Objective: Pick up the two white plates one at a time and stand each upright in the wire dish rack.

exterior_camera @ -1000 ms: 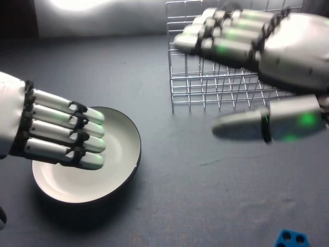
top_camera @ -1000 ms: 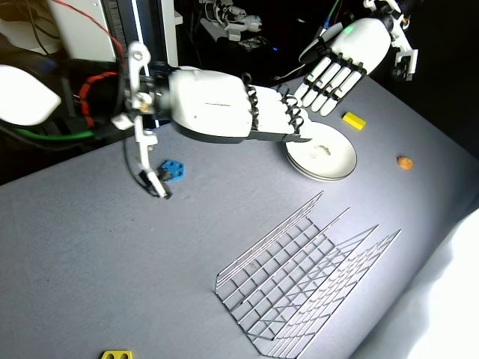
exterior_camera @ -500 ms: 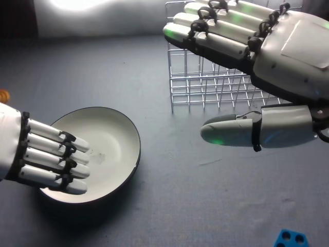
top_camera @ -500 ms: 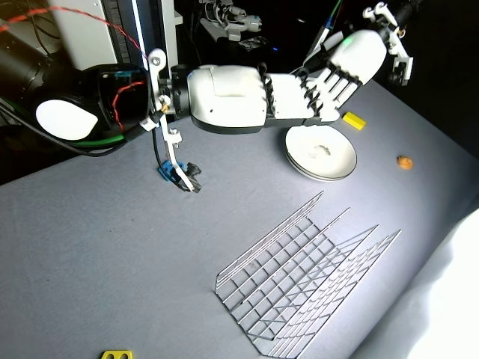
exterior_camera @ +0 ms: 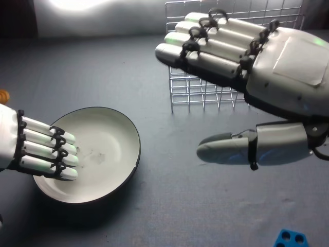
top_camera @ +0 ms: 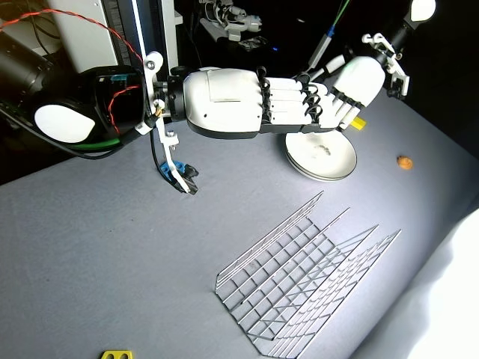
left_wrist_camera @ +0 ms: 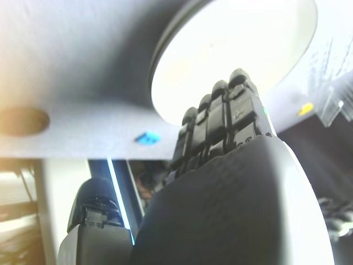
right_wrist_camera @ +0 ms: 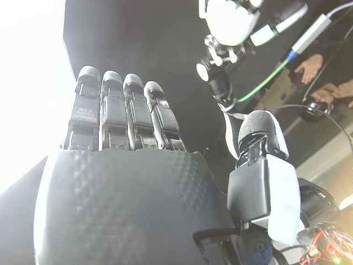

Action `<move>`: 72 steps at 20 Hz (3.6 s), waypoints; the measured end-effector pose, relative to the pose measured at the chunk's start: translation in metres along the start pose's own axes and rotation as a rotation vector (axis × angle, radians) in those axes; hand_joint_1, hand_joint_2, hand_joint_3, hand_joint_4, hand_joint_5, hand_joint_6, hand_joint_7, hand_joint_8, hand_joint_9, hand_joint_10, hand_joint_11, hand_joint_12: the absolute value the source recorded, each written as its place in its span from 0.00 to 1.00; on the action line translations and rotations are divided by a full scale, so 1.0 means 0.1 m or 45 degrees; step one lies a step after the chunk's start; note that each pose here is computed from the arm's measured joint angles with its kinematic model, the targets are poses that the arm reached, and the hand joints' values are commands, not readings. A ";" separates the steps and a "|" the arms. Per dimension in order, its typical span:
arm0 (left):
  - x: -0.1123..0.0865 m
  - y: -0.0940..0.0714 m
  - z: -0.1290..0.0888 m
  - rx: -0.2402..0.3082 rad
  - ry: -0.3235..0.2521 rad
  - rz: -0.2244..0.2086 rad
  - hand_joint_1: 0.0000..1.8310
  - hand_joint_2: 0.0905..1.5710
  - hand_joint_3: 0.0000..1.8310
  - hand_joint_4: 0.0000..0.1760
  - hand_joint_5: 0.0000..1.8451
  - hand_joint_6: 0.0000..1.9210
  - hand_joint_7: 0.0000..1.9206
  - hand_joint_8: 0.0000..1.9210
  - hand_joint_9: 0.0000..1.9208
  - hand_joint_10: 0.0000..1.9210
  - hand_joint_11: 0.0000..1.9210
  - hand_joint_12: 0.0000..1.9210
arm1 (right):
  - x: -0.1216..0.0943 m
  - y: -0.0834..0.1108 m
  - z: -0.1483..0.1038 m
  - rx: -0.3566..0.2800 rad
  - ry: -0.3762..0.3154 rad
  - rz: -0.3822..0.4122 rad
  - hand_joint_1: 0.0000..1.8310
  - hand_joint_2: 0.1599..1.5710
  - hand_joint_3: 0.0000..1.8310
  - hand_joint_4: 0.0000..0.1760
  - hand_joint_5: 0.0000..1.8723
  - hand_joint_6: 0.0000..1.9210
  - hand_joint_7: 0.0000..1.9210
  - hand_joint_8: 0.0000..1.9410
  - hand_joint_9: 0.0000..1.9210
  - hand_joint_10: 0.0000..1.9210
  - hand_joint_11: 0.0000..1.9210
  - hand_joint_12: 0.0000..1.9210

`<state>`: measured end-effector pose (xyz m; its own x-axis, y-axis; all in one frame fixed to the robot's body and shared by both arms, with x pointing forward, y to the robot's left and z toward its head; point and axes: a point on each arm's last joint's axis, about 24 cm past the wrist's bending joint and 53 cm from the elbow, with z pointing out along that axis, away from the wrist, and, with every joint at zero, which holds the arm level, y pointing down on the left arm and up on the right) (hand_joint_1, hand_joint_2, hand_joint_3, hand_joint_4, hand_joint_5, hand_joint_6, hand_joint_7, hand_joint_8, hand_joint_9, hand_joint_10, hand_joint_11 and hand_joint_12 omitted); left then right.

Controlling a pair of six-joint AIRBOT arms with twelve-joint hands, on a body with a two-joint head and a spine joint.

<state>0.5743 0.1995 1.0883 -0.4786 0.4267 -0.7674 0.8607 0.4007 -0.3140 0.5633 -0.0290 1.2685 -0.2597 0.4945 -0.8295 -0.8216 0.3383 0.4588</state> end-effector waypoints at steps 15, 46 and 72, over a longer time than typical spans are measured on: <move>0.12 0.30 -0.06 -0.072 0.033 -0.025 0.00 0.70 0.01 0.00 0.00 0.00 0.00 0.00 0.00 0.00 0.00 0.00 | 0.42 -0.10 0.19 0.014 0.094 -0.090 0.00 0.68 0.00 0.00 0.00 0.00 0.00 0.00 0.00 0.00 0.00 0.00; 0.02 -0.20 0.51 0.074 -0.027 -0.079 0.00 0.70 0.00 0.00 0.00 0.00 0.00 0.00 0.00 0.00 0.00 0.00 | 0.80 -0.14 0.54 -0.075 0.218 -0.321 0.08 0.67 0.00 0.00 0.00 0.00 0.00 0.00 0.00 0.00 0.00 0.00; 0.07 -0.19 0.51 0.072 -0.017 -0.110 0.00 0.70 0.00 0.00 0.00 0.00 0.00 0.00 0.00 0.00 0.00 0.00 | 1.17 -0.29 0.72 -0.041 0.355 -0.398 0.53 0.64 0.01 0.00 0.00 0.00 0.00 0.00 0.00 0.00 0.00 0.00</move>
<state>0.5634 0.1536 1.0610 -0.5497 0.3811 -0.7434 0.8247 0.3892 -0.4103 0.5927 0.0770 1.1809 -0.1189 0.1346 -0.9837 -0.8970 0.4103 0.1645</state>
